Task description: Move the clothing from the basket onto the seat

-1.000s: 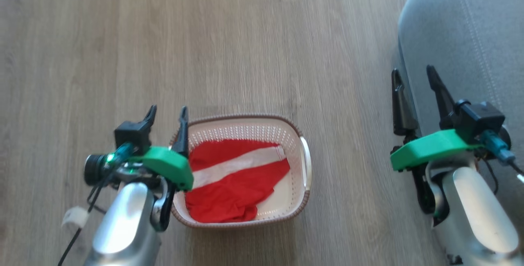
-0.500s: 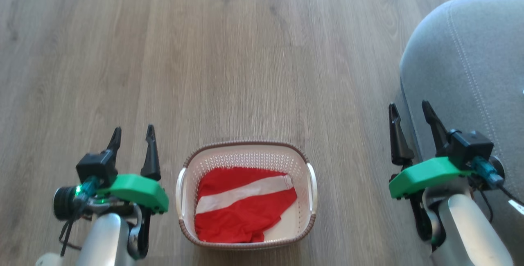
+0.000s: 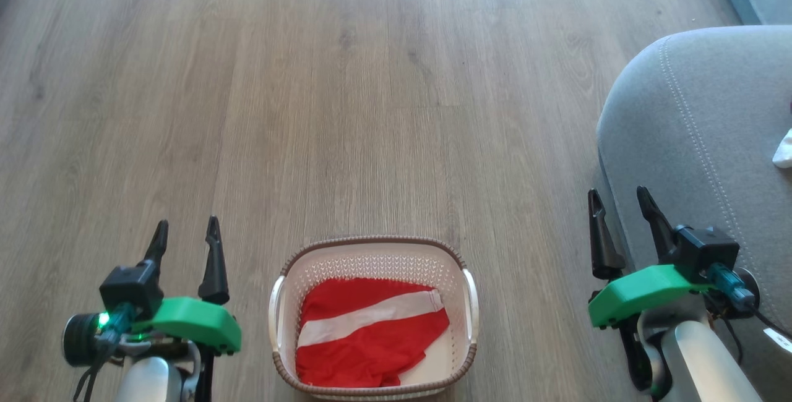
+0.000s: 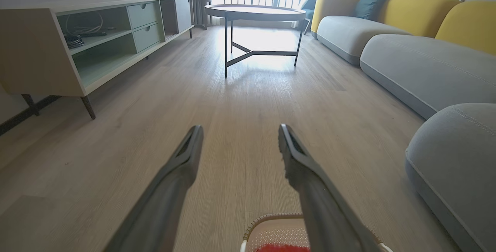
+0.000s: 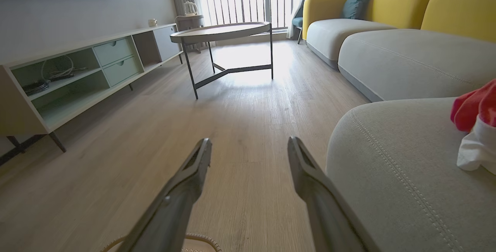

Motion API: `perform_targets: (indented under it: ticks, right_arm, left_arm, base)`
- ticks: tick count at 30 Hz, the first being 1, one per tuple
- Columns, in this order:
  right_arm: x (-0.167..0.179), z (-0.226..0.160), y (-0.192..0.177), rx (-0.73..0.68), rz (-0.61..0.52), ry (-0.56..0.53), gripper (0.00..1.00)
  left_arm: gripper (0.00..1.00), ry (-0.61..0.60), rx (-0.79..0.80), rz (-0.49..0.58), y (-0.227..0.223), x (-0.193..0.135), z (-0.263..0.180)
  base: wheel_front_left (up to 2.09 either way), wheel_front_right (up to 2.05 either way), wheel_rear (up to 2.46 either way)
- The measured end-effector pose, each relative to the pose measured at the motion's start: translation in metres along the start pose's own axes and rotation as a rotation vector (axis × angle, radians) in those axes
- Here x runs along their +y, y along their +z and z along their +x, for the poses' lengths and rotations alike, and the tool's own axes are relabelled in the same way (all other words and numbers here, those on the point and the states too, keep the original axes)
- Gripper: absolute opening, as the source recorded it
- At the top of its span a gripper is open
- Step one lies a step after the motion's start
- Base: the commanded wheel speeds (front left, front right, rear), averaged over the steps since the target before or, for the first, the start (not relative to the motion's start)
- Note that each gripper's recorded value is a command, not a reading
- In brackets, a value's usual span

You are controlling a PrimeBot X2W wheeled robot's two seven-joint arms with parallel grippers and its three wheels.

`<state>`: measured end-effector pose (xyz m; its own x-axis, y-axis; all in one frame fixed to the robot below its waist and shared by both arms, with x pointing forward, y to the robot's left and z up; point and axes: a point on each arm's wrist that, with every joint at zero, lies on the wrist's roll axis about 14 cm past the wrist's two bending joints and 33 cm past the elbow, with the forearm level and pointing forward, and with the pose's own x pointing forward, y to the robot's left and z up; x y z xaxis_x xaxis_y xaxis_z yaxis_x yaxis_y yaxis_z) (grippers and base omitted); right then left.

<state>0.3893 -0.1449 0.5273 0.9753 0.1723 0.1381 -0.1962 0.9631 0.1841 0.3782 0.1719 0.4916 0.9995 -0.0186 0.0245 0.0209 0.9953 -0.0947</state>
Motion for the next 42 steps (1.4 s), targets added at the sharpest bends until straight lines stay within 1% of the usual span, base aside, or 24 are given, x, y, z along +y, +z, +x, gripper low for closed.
perform_targets:
  ticks: [10, 18, 26, 30, 33, 42]
  right_arm:
    - [-0.004, -0.002, 0.003, -0.009, -0.001, -0.017, 1.0]
    - [-0.004, -0.003, -0.003, 0.005, 0.007, -0.02, 1.0]
    - [-0.01, 0.008, -0.012, 0.022, 0.016, -0.03, 1.0]
    - [-0.011, 0.031, -0.002, -0.022, 0.017, -0.02, 1.0]
    - [-0.014, 0.049, 0.0, -0.043, 0.02, -0.012, 1.0]
    - [-0.036, 0.087, -0.031, -0.01, 0.025, -0.036, 1.0]
  left_arm:
    - [1.0, 0.022, -0.001, -0.001, 0.0, 0.008, -0.01]
    - [1.0, 0.014, 0.022, -0.013, -0.008, 0.005, -0.01]
    - [1.0, -0.074, 0.149, -0.045, -0.049, -0.026, -0.005]
    - [1.0, -0.134, 0.226, -0.07, -0.075, -0.047, 0.006]
    - [1.0, -0.199, 0.297, -0.073, -0.099, -0.066, 0.014]
    - [1.0, -0.368, 0.485, -0.052, -0.172, -0.111, 0.038]
  base:
    - [0.0, 0.0, 0.0]
    - [0.0, 0.0, 0.0]
    - [0.0, 0.0, 0.0]
    - [0.0, 0.0, 0.0]
    - [0.0, 0.0, 0.0]
    - [0.0, 0.0, 0.0]
